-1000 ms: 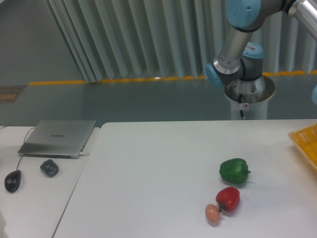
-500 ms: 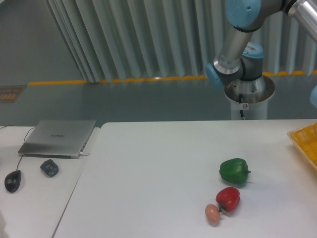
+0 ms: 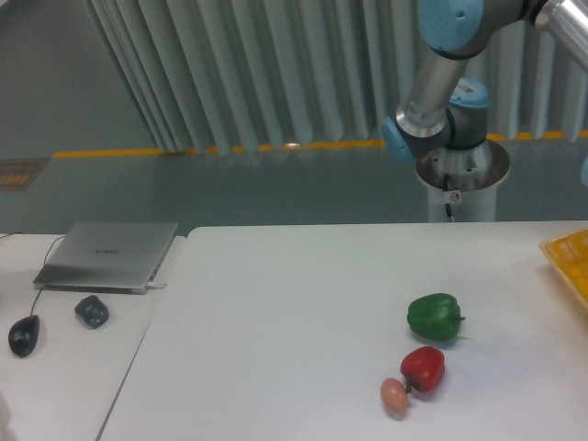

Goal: Place the triangular bread on the table

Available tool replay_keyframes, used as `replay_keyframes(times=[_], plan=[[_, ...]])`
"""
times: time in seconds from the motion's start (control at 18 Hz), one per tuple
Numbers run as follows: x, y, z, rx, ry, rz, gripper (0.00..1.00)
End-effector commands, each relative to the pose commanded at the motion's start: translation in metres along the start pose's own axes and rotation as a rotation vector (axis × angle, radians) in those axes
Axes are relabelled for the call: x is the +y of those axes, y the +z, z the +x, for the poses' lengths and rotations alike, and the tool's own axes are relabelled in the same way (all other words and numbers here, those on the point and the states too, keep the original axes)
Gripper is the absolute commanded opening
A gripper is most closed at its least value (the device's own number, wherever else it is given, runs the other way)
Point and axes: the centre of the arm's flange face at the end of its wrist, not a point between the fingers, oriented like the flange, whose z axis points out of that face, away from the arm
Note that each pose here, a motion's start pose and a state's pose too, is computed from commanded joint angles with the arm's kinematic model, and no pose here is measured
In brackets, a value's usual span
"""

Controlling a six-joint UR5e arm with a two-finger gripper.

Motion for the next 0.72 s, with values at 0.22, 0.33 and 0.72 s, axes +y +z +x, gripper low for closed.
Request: replay_keyframes(times=[0.22,0.33,0.72], plan=[[-0.003,-0.028,-0.002,-0.009,-0.024,0.073,0.02],[-0.004,-0.038,0.001,-0.029,-0.048,0.106,0.02],[-0.041,-0.089,0.002,-0.078,-0.336,0.468,0.04]])
